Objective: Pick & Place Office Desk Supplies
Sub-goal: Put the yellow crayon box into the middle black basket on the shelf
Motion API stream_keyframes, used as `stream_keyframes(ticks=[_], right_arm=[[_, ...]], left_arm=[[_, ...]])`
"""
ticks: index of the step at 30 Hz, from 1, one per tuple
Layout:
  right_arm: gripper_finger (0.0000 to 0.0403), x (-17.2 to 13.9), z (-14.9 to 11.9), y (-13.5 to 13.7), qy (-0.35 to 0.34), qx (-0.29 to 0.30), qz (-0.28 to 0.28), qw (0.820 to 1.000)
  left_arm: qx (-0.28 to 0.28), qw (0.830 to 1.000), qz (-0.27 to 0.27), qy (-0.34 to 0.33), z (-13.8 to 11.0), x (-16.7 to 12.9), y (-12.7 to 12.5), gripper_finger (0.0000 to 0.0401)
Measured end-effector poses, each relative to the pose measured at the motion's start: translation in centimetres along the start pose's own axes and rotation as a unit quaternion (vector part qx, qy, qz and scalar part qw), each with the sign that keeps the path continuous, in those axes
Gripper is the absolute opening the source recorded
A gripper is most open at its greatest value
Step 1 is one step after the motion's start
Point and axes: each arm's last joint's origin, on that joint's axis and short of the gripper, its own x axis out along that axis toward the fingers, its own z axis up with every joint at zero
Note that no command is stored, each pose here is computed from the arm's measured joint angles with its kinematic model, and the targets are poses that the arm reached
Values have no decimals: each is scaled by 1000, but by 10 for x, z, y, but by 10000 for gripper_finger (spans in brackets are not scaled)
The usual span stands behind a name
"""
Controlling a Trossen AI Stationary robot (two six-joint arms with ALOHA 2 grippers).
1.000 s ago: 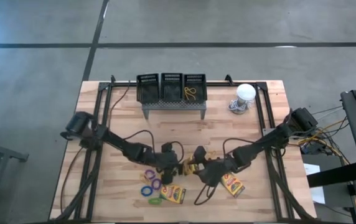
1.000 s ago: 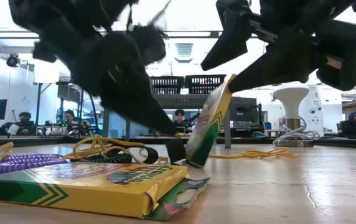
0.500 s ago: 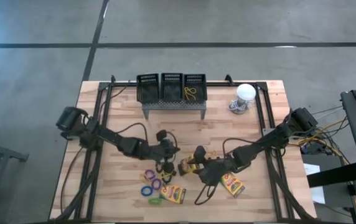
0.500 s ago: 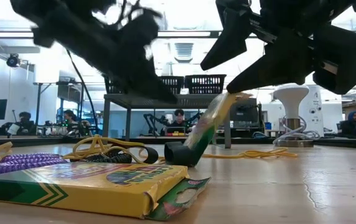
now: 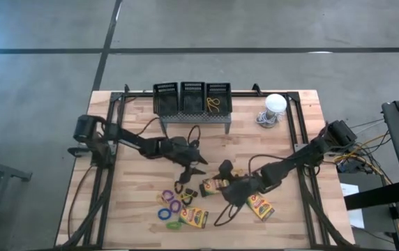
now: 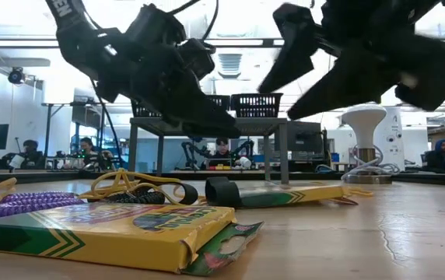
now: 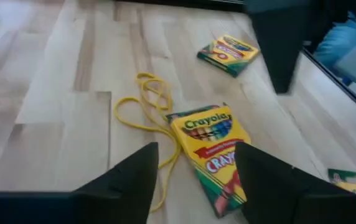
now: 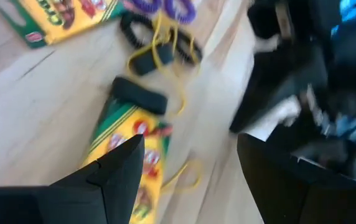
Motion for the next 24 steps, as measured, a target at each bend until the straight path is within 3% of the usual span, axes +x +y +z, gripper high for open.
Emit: stream_keyframes(ticks=[7,15,24], right_arm=[[254,-11,-13,4,99,89,102,986],[254,-5,-33,36,60,87,68,992],[254,13,-34,48,66,47,55,995]], left_arm=[[40,999,-35,0,6,18,-28,219],[-12,999,46,20,6,19,-19,201],[-37,998,43,30,1,20,-13,187]])
